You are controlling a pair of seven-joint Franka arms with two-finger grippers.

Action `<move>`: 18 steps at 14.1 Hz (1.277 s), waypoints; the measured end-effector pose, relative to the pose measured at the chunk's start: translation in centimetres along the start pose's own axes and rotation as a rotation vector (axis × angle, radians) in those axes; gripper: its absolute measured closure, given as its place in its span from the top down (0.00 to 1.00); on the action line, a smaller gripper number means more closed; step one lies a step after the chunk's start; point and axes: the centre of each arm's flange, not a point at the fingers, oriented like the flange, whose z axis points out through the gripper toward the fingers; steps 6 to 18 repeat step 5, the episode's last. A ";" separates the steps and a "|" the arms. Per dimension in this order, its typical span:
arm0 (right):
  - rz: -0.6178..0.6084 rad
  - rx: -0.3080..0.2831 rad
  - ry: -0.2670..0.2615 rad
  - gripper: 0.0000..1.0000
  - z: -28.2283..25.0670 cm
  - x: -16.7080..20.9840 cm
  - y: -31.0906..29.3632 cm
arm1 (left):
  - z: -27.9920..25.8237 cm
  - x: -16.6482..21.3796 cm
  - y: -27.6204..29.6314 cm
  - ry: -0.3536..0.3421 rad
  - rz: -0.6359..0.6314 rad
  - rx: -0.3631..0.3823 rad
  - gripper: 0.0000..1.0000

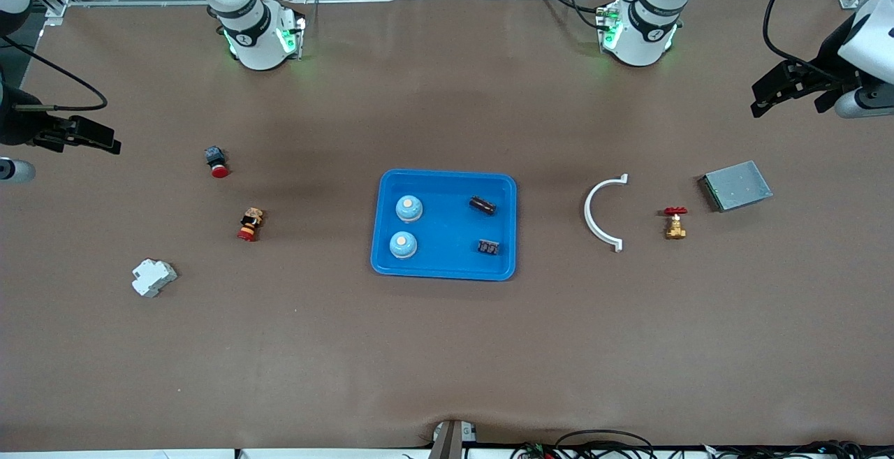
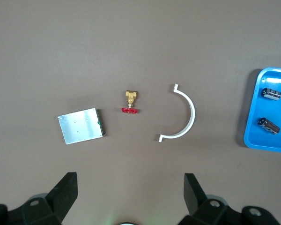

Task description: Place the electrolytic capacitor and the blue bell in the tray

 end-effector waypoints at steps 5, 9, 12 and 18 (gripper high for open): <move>-0.002 0.003 0.034 1.00 0.3 -0.3 0.1 | -1.1 0.0 -0.2 0.020 -0.004 -0.003 1.00; -0.002 0.003 0.034 1.00 0.3 -0.3 0.1 | -1.1 0.0 -0.2 0.020 -0.004 -0.003 1.00; -0.002 0.003 0.034 1.00 0.3 -0.3 0.1 | -1.1 0.0 -0.2 0.020 -0.004 -0.003 1.00; -0.002 0.003 0.034 1.00 0.3 -0.3 0.1 | -1.1 0.0 -0.2 0.020 -0.004 -0.003 1.00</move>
